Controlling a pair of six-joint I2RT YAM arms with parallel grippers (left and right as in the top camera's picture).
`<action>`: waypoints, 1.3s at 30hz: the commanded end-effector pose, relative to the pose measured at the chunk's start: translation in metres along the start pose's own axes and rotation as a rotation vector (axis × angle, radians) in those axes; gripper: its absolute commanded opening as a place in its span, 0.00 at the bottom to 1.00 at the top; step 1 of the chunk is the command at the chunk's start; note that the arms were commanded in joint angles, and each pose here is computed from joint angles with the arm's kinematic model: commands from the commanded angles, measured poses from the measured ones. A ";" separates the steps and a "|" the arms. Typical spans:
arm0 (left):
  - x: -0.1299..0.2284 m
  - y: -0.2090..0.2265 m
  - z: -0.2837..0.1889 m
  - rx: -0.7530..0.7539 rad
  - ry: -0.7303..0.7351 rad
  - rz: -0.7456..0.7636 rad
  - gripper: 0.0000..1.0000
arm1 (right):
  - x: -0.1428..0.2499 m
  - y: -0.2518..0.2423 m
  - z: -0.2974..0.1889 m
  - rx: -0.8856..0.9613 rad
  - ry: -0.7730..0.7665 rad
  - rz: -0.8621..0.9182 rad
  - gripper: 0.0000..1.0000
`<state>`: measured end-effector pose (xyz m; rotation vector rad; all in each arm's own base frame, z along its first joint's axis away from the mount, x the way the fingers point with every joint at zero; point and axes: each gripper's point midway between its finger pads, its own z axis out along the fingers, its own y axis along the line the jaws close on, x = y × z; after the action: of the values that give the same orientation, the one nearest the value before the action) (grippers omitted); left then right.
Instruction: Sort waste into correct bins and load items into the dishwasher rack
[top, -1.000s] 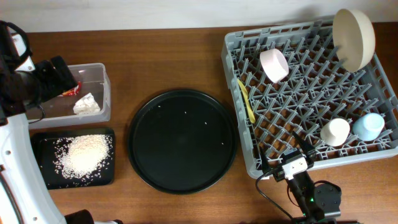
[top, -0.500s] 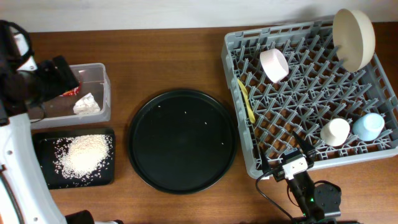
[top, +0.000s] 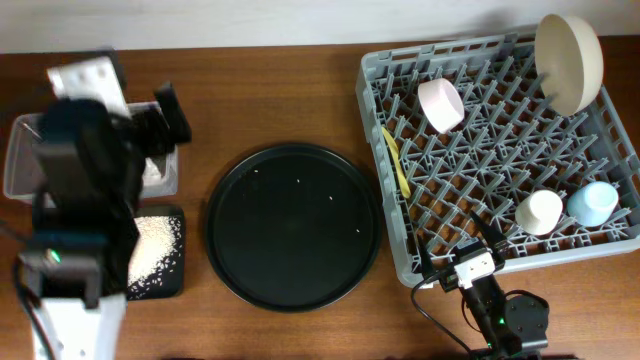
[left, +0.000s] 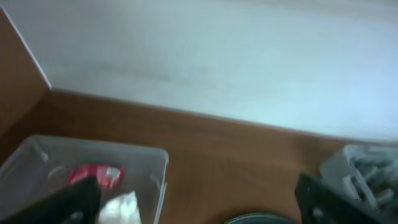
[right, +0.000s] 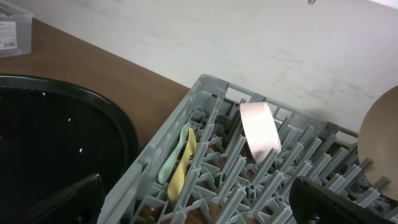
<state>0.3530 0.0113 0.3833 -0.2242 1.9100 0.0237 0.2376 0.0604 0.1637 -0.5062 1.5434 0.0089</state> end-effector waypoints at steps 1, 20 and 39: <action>0.049 0.015 -0.009 -0.014 -0.050 0.020 0.99 | 0.004 -0.003 0.000 0.019 0.008 0.009 0.98; 0.219 0.055 -0.034 0.001 -0.325 -0.036 0.99 | 0.004 -0.003 0.000 0.019 0.008 0.009 0.98; 0.243 0.049 -0.022 0.040 -0.285 -0.019 0.99 | 0.004 -0.003 0.000 0.019 0.008 0.009 0.98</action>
<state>0.2448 0.0222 0.1604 -0.2228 1.6245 -0.0043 0.2381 0.0590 0.1636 -0.4983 1.5465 0.0046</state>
